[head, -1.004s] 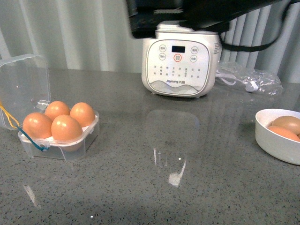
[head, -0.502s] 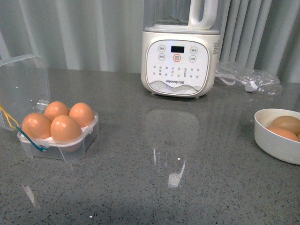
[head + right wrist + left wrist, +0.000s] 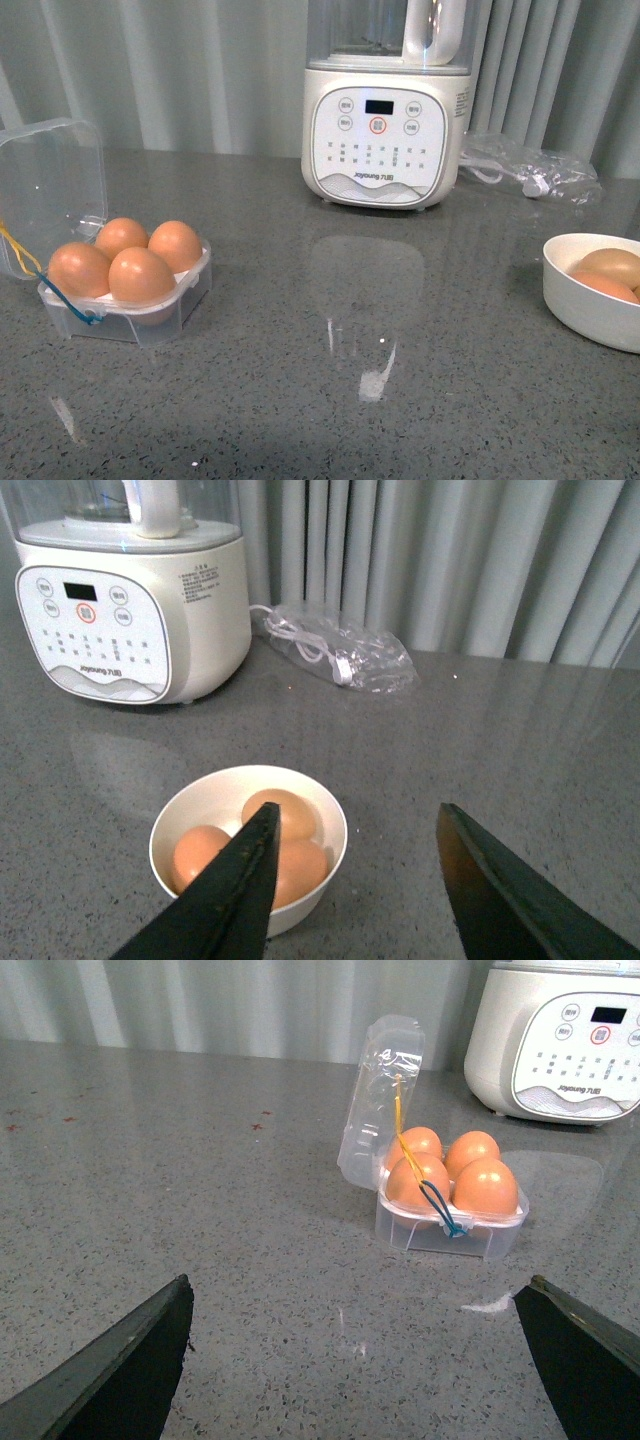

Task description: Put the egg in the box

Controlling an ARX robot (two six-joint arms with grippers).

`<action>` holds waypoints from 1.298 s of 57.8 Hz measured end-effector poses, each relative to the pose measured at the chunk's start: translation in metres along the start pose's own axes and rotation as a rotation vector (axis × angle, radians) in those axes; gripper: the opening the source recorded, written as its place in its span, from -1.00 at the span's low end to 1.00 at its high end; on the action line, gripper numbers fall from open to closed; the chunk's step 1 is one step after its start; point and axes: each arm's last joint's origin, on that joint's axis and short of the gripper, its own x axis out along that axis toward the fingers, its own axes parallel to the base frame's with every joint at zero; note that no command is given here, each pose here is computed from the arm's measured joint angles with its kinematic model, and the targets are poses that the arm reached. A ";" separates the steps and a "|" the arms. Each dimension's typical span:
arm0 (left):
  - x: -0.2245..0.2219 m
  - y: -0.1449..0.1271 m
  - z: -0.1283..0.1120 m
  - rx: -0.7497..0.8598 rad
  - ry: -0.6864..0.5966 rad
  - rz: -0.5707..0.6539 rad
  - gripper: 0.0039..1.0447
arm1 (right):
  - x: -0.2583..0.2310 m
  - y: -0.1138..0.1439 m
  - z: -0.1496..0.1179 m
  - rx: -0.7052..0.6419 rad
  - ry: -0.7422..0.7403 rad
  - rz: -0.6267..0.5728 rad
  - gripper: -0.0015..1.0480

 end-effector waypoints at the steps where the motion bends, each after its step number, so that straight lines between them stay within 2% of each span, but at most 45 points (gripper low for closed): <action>1: 0.000 0.000 0.000 0.000 0.000 0.000 0.87 | -0.002 0.001 -0.003 0.002 0.000 -0.001 -0.63; 7: 0.000 0.000 0.000 0.000 0.000 0.000 0.87 | -0.009 0.009 -0.011 0.004 -0.001 -0.016 -0.94; 13: 0.000 0.000 0.000 0.000 0.000 0.000 0.87 | -0.015 0.013 -0.018 0.006 -0.004 0.012 -0.94; 54: 0.000 0.000 0.000 0.000 0.000 0.000 0.87 | -0.043 0.014 -0.049 0.007 -0.012 0.005 -0.94; 75: 0.000 0.000 0.000 0.000 0.000 0.000 0.87 | -0.050 0.014 -0.049 0.007 -0.017 0.005 -0.94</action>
